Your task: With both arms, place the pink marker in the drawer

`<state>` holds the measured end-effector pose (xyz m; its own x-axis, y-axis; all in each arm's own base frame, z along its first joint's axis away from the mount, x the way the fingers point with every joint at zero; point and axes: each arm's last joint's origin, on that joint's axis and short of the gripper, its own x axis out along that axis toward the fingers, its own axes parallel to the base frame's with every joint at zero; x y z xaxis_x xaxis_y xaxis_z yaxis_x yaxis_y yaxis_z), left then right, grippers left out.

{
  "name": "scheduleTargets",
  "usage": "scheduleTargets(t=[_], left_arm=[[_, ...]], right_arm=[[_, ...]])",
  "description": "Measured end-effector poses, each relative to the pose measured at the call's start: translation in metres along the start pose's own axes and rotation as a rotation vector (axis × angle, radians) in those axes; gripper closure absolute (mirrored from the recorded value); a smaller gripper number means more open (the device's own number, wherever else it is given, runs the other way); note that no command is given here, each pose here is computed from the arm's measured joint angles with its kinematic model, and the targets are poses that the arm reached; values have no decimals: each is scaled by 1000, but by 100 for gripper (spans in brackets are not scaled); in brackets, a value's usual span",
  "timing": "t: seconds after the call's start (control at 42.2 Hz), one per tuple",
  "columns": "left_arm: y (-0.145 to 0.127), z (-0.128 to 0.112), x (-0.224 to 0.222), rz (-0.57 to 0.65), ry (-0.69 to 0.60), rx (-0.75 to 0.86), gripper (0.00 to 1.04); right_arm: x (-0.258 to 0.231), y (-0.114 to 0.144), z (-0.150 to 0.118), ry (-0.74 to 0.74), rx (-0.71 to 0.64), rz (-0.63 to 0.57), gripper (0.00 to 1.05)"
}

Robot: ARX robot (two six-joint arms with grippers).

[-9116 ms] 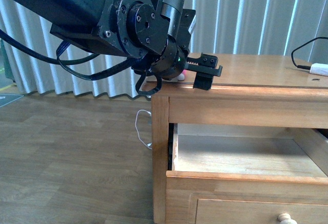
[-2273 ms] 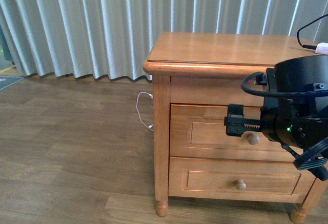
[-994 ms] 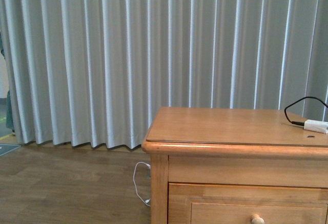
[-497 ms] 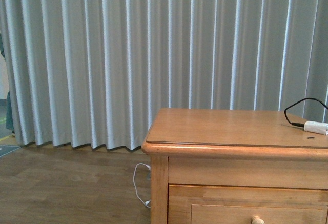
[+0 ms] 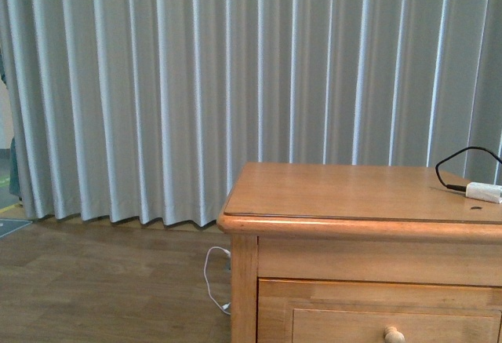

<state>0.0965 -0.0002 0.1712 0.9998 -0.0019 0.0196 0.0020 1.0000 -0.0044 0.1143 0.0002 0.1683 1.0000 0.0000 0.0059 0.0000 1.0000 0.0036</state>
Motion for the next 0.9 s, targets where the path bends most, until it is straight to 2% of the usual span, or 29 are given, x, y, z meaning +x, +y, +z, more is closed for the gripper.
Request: scheduleTargets(t=[0.331, 0.379, 0.663, 0.71, 0.9], left_arm=[[0, 0, 0, 0, 0, 0, 6], [0, 0, 0, 0, 0, 0, 6], [0, 0, 0, 1, 0, 0, 6], [0, 0, 0, 0, 0, 0, 6], [0, 0, 0, 0, 0, 0, 6]], right_arm=[[-7, 0, 0, -2, 0, 0, 103], [-13, 0, -5, 33, 0, 1, 103], [-17, 0, -3, 4, 0, 1, 103], [-17, 0, -3, 3, -1, 1, 99], [-17, 0, -3, 3, -1, 1, 71]])
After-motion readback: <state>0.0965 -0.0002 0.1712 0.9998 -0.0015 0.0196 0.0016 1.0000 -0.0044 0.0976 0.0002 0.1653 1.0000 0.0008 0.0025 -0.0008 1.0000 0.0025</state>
